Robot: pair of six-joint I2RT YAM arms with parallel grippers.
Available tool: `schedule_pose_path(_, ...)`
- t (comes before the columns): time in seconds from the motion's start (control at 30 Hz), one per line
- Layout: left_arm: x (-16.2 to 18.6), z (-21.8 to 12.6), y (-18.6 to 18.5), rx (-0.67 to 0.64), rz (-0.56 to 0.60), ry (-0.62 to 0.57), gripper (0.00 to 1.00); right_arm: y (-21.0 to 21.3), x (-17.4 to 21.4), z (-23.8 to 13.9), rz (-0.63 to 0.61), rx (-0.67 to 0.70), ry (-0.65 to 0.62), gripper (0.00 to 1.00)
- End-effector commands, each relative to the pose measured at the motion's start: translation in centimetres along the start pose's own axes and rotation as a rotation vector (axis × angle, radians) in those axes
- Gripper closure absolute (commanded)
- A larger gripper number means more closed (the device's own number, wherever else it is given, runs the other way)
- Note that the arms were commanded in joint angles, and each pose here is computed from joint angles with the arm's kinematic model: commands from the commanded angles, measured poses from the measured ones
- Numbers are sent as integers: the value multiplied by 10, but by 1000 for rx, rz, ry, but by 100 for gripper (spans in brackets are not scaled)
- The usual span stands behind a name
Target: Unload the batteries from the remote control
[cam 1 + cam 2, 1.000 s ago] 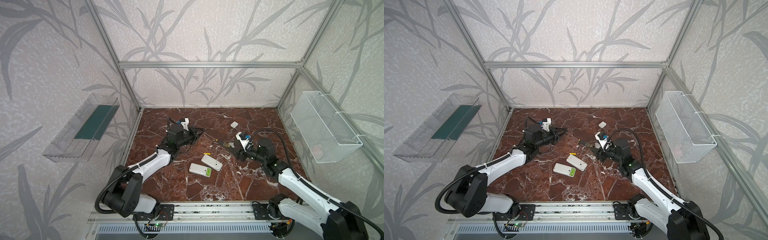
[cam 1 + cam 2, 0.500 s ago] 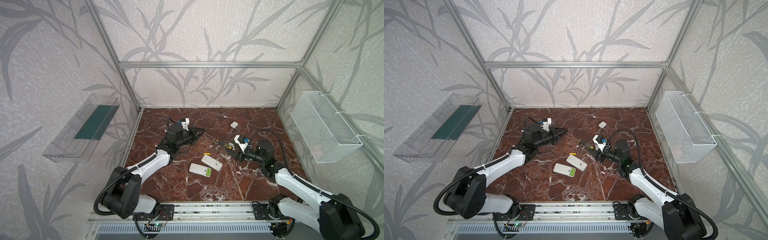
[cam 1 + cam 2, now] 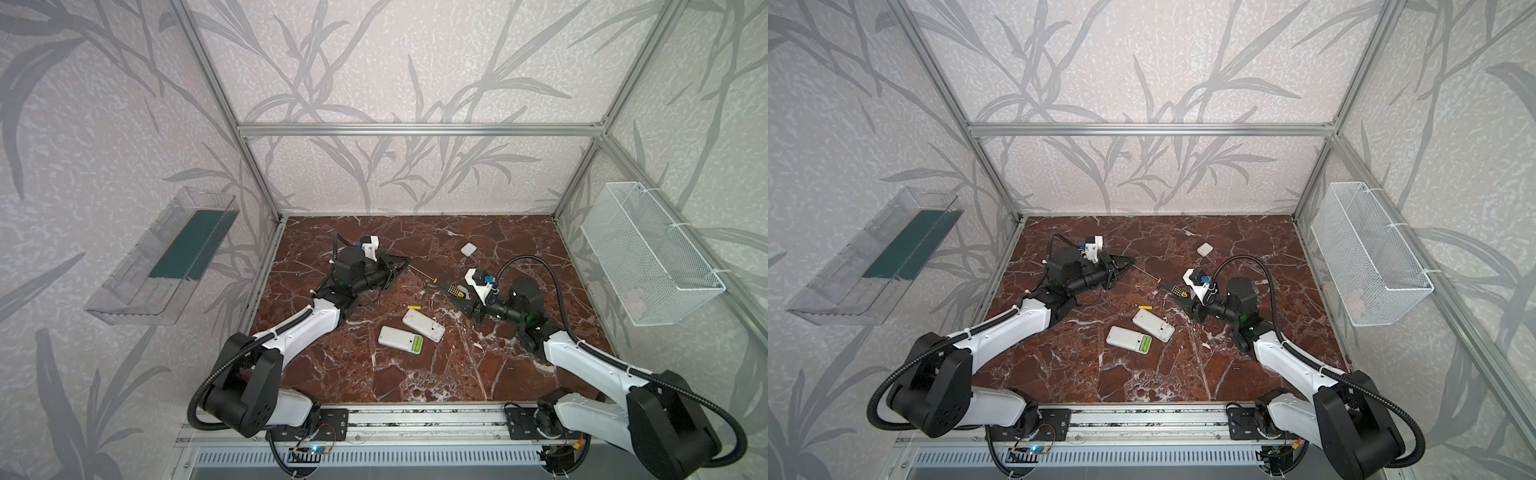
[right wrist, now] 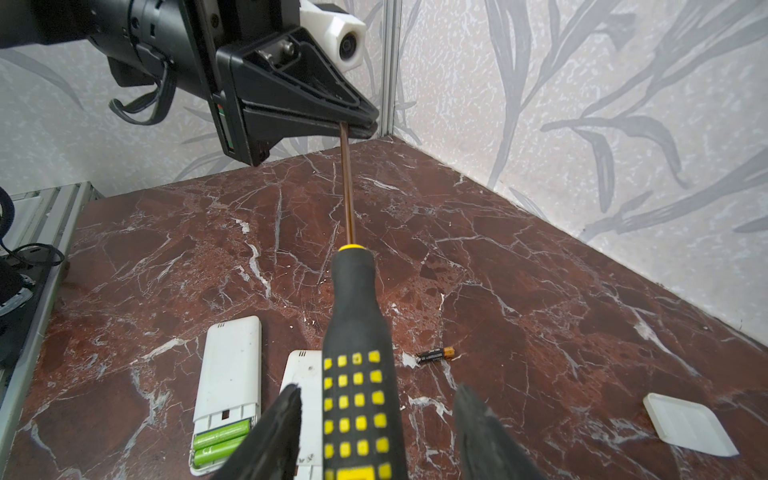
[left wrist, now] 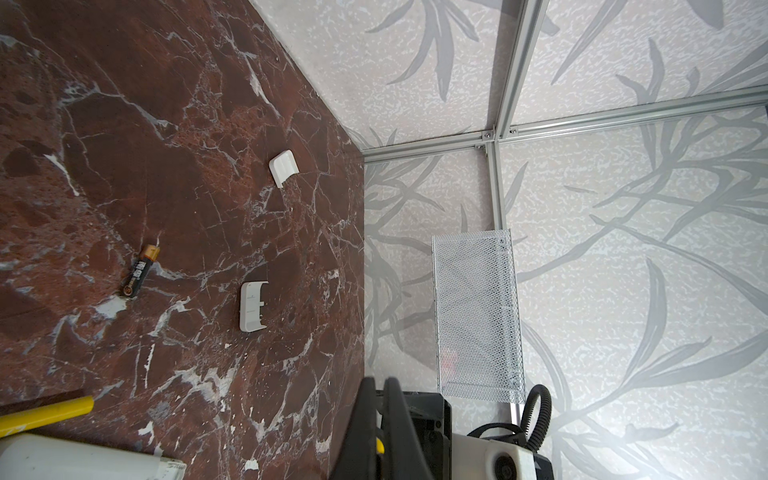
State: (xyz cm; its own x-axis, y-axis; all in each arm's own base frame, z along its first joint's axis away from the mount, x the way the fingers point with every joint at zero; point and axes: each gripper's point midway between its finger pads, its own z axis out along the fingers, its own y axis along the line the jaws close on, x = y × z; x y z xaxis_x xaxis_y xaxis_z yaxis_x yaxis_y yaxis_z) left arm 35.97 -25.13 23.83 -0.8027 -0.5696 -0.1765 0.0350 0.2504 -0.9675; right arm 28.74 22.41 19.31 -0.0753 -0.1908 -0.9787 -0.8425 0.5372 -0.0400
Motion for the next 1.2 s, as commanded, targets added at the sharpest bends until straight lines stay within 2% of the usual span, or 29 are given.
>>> schedule_pose_path(0.0, -5, -2, -27, 72, 21, -3, 100, 0, -13, 0, -26, -8, -48, 42)
schedule_pose_path(0.33, -5, -3, -31, 85, 24, 0, 100, -1, -11, 6, -17, -26, -44, 45)
schedule_pose_path(0.43, -4, -3, -31, 84, 25, 2, 100, -1, -14, 6, -21, -25, -56, 49)
schedule_pose_path(0.6, -5, -3, -31, 88, 24, 0, 100, -1, -17, 6, -26, -31, -64, 63)
schedule_pose_path(0.77, -7, -3, -23, 71, 21, -5, 100, 4, -18, 5, -32, -53, -59, 82)
schedule_pose_path(0.93, -19, -7, -6, 9, 43, -31, 100, 14, -15, -2, -66, -37, -1, 95)
schedule_pose_path(1.0, -25, -9, 2, -31, 70, -40, 87, 19, -11, -3, -88, -20, 50, 97)
schedule_pose_path(1.07, -31, -11, 9, -79, 108, -45, 61, 21, -7, -5, -94, 11, 100, 100)
schedule_pose_path(1.13, -37, -15, 11, -128, 162, -45, 44, 26, -6, -9, -95, 29, 127, 100)
schedule_pose_path(1.17, -40, -18, 13, -169, 210, -44, 40, 27, -6, -11, -96, 47, 140, 100)
